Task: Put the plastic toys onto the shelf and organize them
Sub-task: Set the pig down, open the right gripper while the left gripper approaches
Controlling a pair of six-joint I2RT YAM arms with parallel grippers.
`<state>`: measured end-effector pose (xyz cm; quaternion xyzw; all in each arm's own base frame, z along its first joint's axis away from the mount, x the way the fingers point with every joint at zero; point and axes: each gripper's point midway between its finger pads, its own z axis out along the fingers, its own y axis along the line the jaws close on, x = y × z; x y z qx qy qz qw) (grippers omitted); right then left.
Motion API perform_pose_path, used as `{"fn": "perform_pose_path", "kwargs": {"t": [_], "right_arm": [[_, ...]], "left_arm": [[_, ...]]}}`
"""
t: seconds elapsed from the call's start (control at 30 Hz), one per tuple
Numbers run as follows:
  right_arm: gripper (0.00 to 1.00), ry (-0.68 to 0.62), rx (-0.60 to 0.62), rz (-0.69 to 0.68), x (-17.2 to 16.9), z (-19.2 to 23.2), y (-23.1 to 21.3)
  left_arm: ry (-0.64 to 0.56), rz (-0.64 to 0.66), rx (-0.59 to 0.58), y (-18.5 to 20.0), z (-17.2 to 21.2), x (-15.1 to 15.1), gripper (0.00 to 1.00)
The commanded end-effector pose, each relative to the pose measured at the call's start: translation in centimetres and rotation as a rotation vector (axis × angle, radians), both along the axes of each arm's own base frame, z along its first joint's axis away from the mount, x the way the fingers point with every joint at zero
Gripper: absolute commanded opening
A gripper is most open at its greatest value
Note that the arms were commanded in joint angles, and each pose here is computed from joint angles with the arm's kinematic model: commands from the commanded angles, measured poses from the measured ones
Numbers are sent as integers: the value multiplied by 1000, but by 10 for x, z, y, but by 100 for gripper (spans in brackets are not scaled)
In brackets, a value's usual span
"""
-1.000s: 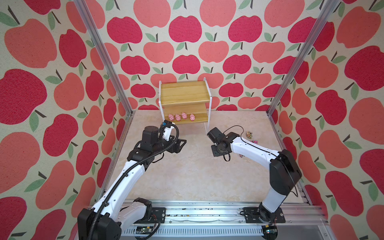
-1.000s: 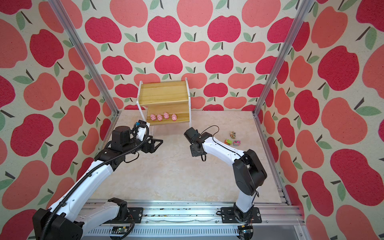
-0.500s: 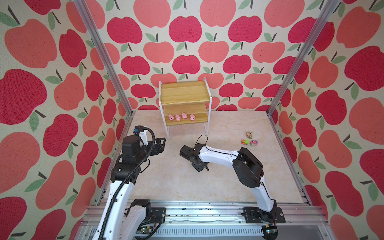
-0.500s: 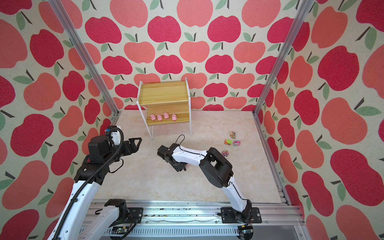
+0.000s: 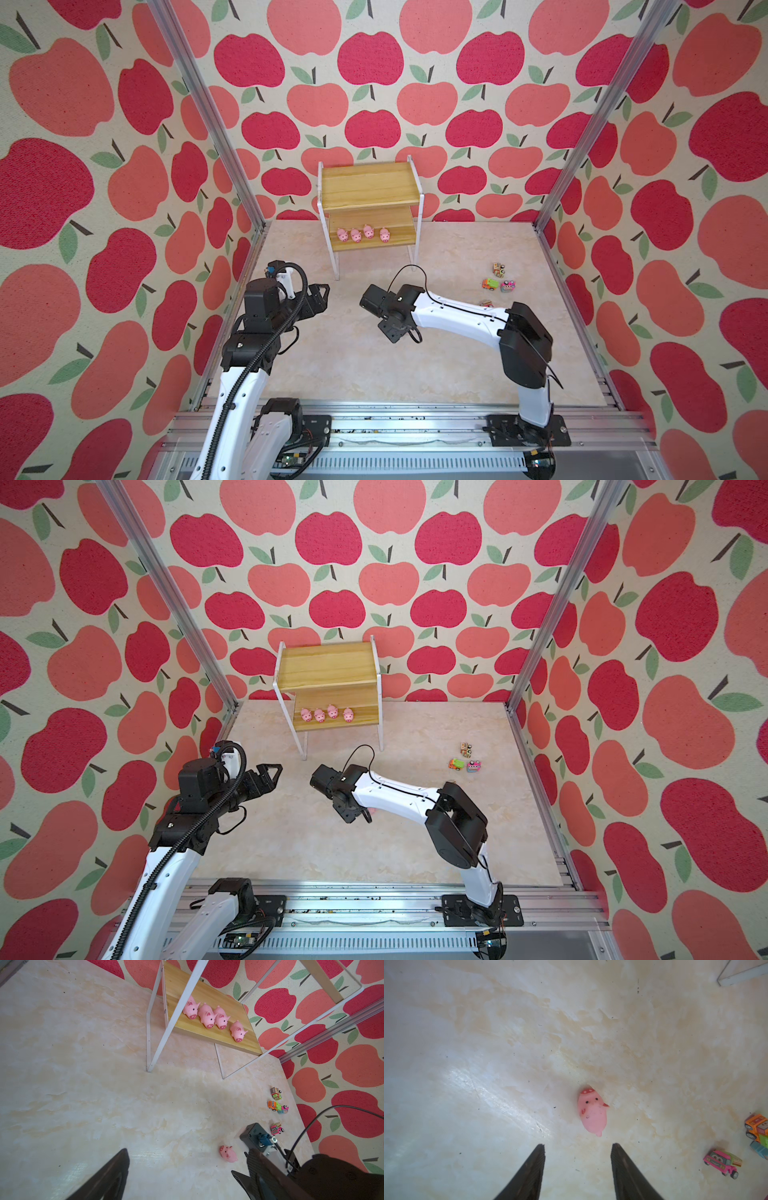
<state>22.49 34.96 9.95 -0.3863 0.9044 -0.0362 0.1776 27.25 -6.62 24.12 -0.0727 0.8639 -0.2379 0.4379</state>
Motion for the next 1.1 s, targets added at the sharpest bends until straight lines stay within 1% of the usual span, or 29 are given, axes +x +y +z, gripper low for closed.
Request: {"fn": "perform_pose_path", "kwargs": {"t": [0.0,0.1,0.17,0.2,0.27,0.3,0.37,0.47,0.6,0.77,0.9,1.07], "right_arm": [[55,43,109,-116,6,-4,-18],[59,78,205,-169,7,-14,-29],[65,100,259,-184,6,-19,-33],[69,108,277,-185,6,-23,-34],[75,107,291,-185,5,-29,-37],[78,101,297,-182,5,-32,-38],[81,97,295,-184,5,-40,-41],[82,101,291,-194,5,-51,-44],[82,89,252,-212,9,-63,-53],[81,78,237,-231,15,-74,-64],[81,59,208,-241,20,-76,-77],[81,57,242,-261,26,-79,-85]], "left_arm": [[50,-97,59,-16,-12,-6,93],[55,-186,139,-36,-16,-6,94],[47,-255,186,-52,-19,-6,95],[38,-280,216,-59,-20,-6,98],[12,-336,256,-73,-21,-7,100],[2,-357,272,-78,-22,-7,99],[-10,-387,293,-87,-24,-6,99],[-22,-410,325,-97,-27,-2,99],[-37,-410,335,-104,-29,4,99],[-76,-428,313,-114,-27,5,99],[-99,-483,308,-128,-28,1,99],[-102,-544,328,-145,-39,-3,100]]}}
